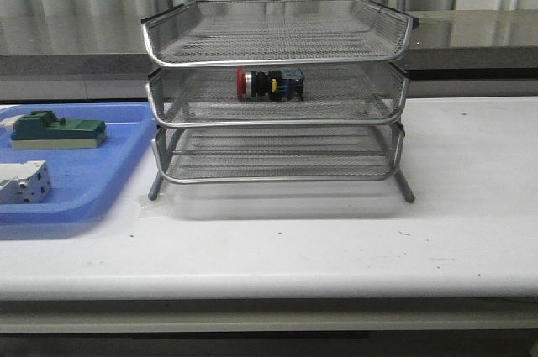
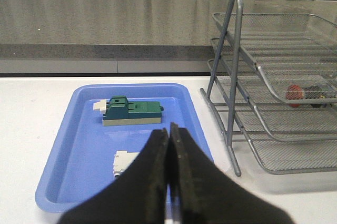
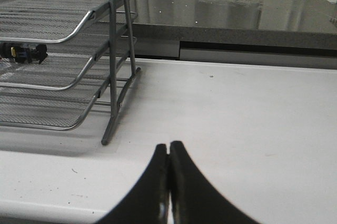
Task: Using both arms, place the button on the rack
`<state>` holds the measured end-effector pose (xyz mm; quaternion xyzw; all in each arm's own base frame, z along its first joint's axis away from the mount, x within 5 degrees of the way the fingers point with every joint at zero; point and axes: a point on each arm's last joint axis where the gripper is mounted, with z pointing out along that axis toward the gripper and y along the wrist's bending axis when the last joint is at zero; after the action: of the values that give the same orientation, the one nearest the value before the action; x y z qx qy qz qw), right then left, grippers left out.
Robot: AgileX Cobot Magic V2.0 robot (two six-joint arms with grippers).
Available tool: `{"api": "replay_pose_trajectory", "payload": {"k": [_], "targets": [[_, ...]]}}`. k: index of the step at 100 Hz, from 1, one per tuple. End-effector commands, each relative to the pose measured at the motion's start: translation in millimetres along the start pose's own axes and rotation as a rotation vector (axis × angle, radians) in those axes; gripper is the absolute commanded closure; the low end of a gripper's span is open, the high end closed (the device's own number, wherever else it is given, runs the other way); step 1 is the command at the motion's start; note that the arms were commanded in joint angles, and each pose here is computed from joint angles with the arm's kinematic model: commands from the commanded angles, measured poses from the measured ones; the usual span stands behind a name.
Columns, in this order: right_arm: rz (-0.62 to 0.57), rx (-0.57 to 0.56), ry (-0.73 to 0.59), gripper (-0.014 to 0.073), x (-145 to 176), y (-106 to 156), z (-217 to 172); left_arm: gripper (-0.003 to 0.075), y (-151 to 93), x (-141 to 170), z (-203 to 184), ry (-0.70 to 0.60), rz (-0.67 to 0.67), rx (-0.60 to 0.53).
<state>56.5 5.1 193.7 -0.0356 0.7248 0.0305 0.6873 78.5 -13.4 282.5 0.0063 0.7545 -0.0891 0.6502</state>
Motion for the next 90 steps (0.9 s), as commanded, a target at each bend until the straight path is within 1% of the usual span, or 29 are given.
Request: {"api": "replay_pose_trajectory", "payload": {"k": [1, 9, 15, 16, 17, 28, 41, 48, 57, 64, 70, 90], "targets": [[-0.012, 0.002, -0.1, 0.0662, -8, 0, -2, 0.0741, 2, -15, -1, -0.083, 0.0, -0.028], [-0.012, 0.002, -0.1, 0.0662, -8, 0, -2, 0.0741, 2, -14, -1, -0.073, 0.052, -0.031], [-0.012, 0.002, -0.1, 0.0662, -8, 0, -2, 0.0741, 3, -13, -1, -0.062, 0.044, -0.044], [-0.012, 0.002, -0.1, 0.0662, -8, 0, -2, 0.0741, 4, -13, -1, -0.059, 0.059, -0.05], [-0.012, 0.002, -0.1, 0.0662, -8, 0, -2, 0.0741, 4, -12, -1, -0.058, 0.034, -0.053], [-0.012, 0.002, -0.1, 0.0662, -8, 0, -2, 0.0741, 9, -11, -2, -0.05, -0.036, -0.099], [-0.012, 0.002, -0.1, 0.0662, -8, 0, -2, 0.0741, 9, -11, -2, -0.051, -0.023, -0.104], [-0.012, 0.002, -0.1, 0.0662, -8, 0, -2, 0.0741, 9, -11, -2, -0.074, 0.002, -0.1], [-0.012, 0.002, -0.1, 0.0662, -8, 0, -2, 0.0741, 9, -8, -6, -0.149, 0.033, -0.089], [-0.012, 0.002, -0.1, 0.0662, -8, 0, -2, 0.0741, 9, 1, -10, -0.202, 0.041, -0.081], [-0.012, 0.002, -0.1, 0.0662, -8, 0, -2, 0.0741, 10, 9, -13, -0.223, 0.042, -0.078], [-0.012, 0.002, -0.1, 0.0662, -8, 0, -2, 0.0741, 14, 46, -17, -0.227, 0.042, -0.078]]}}
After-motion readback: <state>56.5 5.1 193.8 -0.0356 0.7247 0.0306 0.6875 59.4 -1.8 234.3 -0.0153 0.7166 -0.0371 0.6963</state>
